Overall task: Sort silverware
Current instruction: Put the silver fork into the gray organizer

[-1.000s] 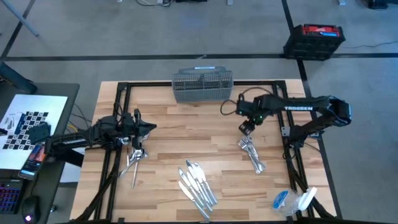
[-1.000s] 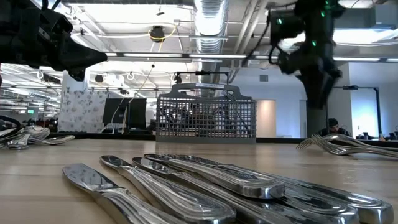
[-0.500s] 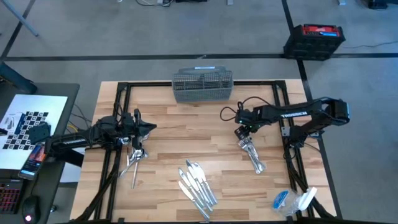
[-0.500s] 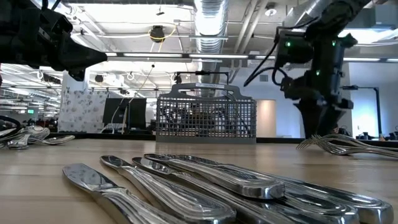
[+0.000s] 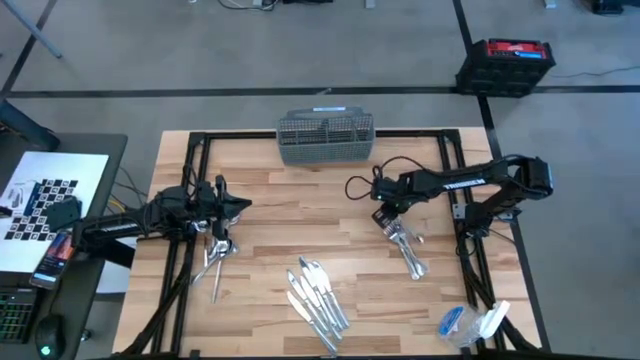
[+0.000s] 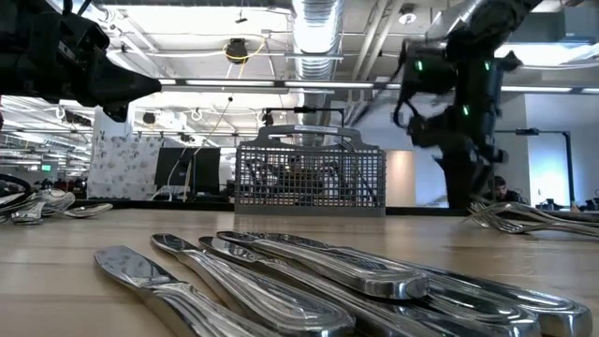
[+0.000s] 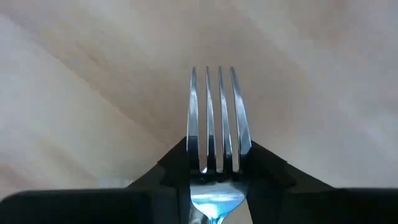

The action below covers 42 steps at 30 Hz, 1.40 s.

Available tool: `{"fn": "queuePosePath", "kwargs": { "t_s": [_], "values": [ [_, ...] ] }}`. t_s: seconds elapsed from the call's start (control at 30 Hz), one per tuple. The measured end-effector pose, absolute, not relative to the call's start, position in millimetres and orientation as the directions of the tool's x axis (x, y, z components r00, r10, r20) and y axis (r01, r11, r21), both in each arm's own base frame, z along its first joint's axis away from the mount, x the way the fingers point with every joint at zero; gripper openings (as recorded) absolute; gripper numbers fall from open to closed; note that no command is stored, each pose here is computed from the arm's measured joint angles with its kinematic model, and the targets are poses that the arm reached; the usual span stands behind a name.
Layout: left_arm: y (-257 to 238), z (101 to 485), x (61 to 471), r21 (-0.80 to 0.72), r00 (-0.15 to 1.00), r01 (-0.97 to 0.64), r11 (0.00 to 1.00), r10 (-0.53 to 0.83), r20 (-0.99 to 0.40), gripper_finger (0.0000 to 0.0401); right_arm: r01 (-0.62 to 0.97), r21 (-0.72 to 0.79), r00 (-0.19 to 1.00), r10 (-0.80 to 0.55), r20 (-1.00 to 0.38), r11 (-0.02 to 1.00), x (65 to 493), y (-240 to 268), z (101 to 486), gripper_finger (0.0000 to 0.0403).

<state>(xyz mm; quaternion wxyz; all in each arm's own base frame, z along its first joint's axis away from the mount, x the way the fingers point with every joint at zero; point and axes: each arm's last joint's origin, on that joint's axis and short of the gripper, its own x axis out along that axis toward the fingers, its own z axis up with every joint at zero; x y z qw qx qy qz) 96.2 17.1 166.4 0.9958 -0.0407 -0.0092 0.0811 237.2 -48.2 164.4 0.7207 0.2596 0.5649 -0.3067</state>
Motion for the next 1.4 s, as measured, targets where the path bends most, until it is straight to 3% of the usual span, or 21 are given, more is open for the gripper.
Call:
{"fn": "queuePosePath", "kwargs": {
  "t_s": [0.13, 0.33, 0.43, 0.57, 0.7, 0.77, 0.87, 1.03, 1.17, 1.4],
  "values": [
    [17.2, 166.5, 96.2, -0.083, 0.987, -0.161, 0.984, 0.163, 0.012, 0.0, 0.704, 0.017, 0.179, -0.154, -0.972, 0.71, 239.4, -48.7, 193.9, 0.0092],
    [17.2, 166.4, 96.2, -0.083, 0.987, -0.161, 0.983, 0.163, 0.012, 0.0, 0.668, -0.001, 0.334, -0.301, -0.893, 0.744, 247.8, -60.1, 258.9, 0.0092],
    [17.2, 166.4, 96.2, -0.083, 0.987, -0.161, 0.983, 0.163, 0.012, 0.0, 0.677, -0.037, 0.472, -0.472, -0.745, 0.735, 253.6, -77.7, 295.9, 0.0092],
    [17.2, 166.4, 96.2, -0.083, 0.987, -0.161, 0.983, 0.163, 0.012, 0.0, 0.7, -0.019, 0.636, -0.636, -0.437, 0.714, 260.2, -112.9, 333.0, 0.0092],
    [17.2, 166.4, 96.2, -0.082, 0.987, -0.161, 0.984, 0.163, 0.012, 0.0, 0.76, -0.032, 0.637, -0.754, -0.16, 0.649, 260.2, -151.8, 356.2, 0.0092],
    [17.2, 166.4, 96.2, -0.083, 0.987, -0.161, 0.983, 0.163, 0.012, 0.0, 0.79, -0.055, 0.605, -0.79, -0.1, 0.611, 261.3, -170.4, 354.9, 0.0092],
    [17.2, 166.4, 96.2, -0.082, 0.987, -0.161, 0.983, 0.163, 0.012, 0.0, 0.797, -0.036, 0.597, -0.795, -0.106, 0.603, 266.3, -193.8, 340.6, 0.0092],
    [17.2, 166.4, 96.2, -0.083, 0.987, -0.161, 0.983, 0.163, 0.012, 0.0, 0.769, -0.015, 0.615, -0.747, -0.254, 0.639, 280.9, -211.7, 302.1, 0.0092],
    [17.2, 166.4, 96.2, -0.082, 0.987, -0.161, 0.984, 0.163, 0.012, 0.0, 0.768, -0.02, 0.617, -0.748, -0.247, 0.64, 288.8, -215.7, 293.4, 0.0097],
    [17.2, 166.4, 96.2, -0.083, 0.987, -0.161, 0.983, 0.163, 0.012, 0.0, 0.796, -0.043, 0.567, -0.769, -0.296, 0.604, 271.3, -216.8, 301.1, 0.0271]
  ]
}}
